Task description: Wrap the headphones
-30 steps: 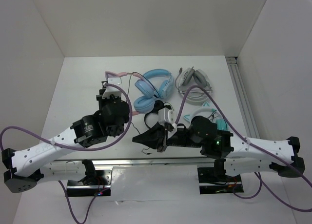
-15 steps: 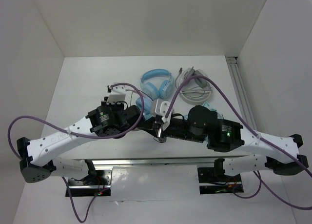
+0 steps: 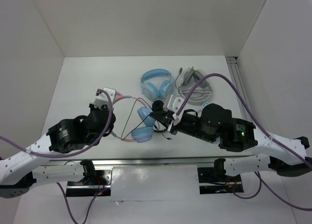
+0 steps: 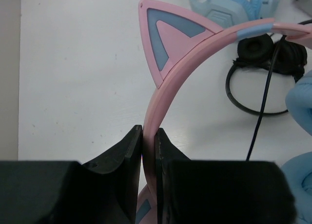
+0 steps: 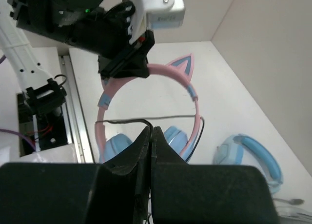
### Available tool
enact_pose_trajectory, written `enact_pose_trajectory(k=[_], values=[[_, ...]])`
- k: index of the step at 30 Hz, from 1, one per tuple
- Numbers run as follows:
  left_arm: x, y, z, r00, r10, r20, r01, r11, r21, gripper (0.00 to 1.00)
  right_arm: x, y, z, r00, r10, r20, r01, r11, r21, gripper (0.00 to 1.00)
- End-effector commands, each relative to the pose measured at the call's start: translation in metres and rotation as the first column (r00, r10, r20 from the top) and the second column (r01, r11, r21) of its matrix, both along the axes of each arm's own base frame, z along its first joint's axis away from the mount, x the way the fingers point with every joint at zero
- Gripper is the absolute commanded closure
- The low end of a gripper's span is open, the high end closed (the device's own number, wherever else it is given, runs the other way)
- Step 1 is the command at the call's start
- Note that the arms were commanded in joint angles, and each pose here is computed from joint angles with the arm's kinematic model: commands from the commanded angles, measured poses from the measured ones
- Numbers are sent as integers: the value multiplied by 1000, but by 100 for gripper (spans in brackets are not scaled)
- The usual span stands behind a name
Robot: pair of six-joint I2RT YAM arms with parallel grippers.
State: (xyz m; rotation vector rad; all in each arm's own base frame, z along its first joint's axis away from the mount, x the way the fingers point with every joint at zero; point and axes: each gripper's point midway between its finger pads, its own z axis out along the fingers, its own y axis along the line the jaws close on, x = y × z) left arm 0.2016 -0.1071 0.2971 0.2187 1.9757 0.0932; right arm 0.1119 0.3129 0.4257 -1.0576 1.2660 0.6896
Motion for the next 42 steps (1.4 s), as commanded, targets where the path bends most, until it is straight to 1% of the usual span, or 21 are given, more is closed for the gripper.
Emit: enact_pose_trajectory(k=[1,3,6,7,9,10,11,12,16,19,21,23,27,31,32,33,34,35,36,38,42], values=[[5,-29,-2,991,-130,-19,131,990,43,100,14,-14,26,994,-88,62,87,996,18,100],[2,-36,-13,982,-183,-51,186,981,63,100,24,-19,25,986,-146,84,147,989,-5,100],[-2,-38,-7,972,-234,-22,234,972,16,100,37,-27,22,968,-222,120,226,974,-23,100],[-5,-40,-6,966,-259,-26,259,966,9,100,44,-32,13,954,-269,133,278,959,-49,100],[-9,-42,-5,955,-295,-29,296,955,6,100,51,-34,12,939,-310,150,319,947,-41,100],[-15,-47,-2,936,-351,-34,351,936,-12,100,57,-40,9,925,-343,164,354,934,-45,100],[-18,-50,2,928,-370,-36,369,929,-26,100,62,-42,8,918,-360,164,372,927,-44,100],[-23,-55,9,906,-422,-30,420,906,-49,100,68,-43,9,917,-363,162,373,927,-35,100],[-41,-56,25,852,-524,-15,521,849,-87,100,81,-47,6,921,-354,163,366,929,-50,100],[-55,-55,40,807,-590,-8,586,803,-110,100,93,-53,4,914,-371,162,382,923,-38,100],[-65,-53,58,780,-625,39,623,769,-141,100,99,-56,4,910,-381,162,392,919,-38,100],[-72,-48,66,764,-644,51,643,750,-156,100,107,-59,-5,909,-385,161,398,915,-58,100],[-76,-41,92,761,-638,120,649,739,-184,100,117,-55,-11,918,-372,140,381,923,-46,100],[-70,-40,112,795,-585,162,607,761,-230,100,121,-42,-24,939,-328,106,332,943,-27,99],[-66,-44,114,804,-575,153,595,768,-237,100,120,-37,-33,952,-297,79,300,954,-26,96],[-63,-44,118,817,-552,168,577,776,-256,100,117,-32,-36,959,-273,70,275,961,-19,90],[-60,-47,119,824,-541,169,567,781,-263,100,119,-29,-34,963,-260,69,260,965,8,88],[-59,-48,129,821,-535,201,571,772,-279,100,116,-23,-44,973,-225,48,225,974,6,88],[-59,-50,133,822,-527,215,570,766,-298,100,114,-20,-45,977,-208,43,207,978,17,85],[-54,-50,136,835,-499,231,550,776,-310,100,110,-14,-45,985,-168,28,167,985,39,82],[-54,-54,144,828,-497,259,560,758,-336,100,111,-12,-55,991,-133,14,131,989,68,73]])
